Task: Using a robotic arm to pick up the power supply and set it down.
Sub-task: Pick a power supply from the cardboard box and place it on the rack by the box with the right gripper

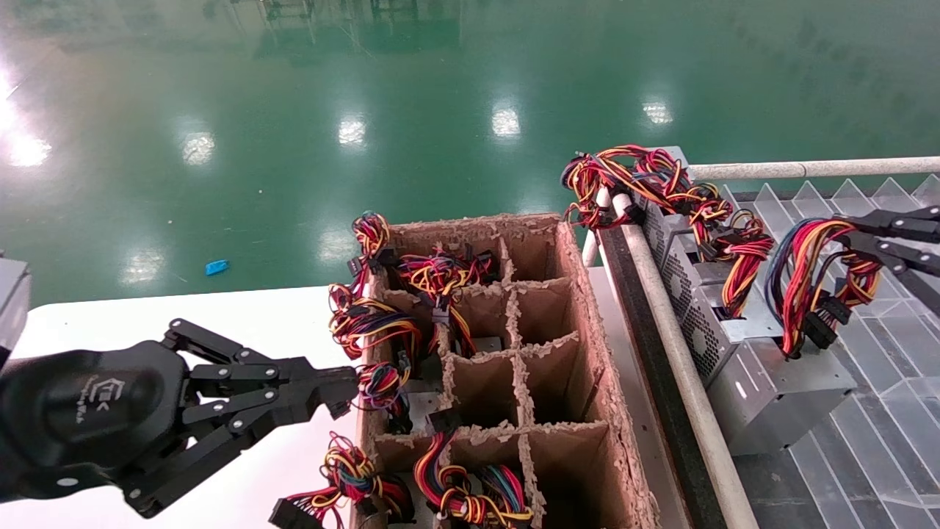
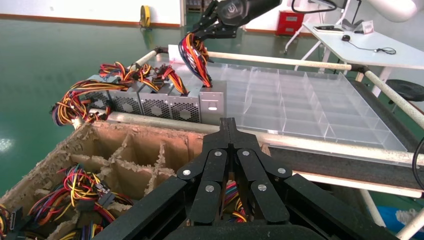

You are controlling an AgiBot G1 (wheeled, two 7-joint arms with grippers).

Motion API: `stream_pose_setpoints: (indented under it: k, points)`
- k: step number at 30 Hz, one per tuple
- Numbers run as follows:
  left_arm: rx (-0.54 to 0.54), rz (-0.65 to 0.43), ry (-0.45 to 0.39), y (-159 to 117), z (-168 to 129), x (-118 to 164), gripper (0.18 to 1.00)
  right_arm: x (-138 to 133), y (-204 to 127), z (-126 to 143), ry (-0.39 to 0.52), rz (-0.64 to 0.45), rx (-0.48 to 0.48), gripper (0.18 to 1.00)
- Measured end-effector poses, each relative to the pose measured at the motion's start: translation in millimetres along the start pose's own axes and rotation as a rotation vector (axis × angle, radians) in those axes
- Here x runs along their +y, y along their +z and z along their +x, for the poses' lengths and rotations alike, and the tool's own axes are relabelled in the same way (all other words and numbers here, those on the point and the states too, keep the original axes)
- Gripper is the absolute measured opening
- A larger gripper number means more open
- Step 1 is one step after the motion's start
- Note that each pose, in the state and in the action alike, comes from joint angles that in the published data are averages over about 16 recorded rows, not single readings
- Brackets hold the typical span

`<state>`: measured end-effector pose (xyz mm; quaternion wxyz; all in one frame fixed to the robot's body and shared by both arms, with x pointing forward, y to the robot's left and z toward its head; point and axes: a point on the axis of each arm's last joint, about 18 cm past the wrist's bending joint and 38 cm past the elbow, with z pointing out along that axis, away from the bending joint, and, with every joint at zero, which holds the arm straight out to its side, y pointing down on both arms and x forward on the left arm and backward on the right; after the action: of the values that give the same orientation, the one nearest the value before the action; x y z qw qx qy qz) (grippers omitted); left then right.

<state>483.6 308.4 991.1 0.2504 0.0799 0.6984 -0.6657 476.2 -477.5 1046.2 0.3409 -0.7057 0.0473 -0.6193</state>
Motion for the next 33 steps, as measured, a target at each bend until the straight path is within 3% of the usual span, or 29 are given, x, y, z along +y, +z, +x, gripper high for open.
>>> stream_pose_setpoints:
  k: [23,33]
  points:
    - [0.0,0.0,0.0,0.0,0.0,0.0,0.191,1.4,-1.4,-6.0,0.029,-0.019,-0.043,0.251]
    - [0.0,0.0,0.0,0.0,0.0,0.0,0.191,1.3,-4.7,-7.1,0.044,-0.031,-0.061,0.388]
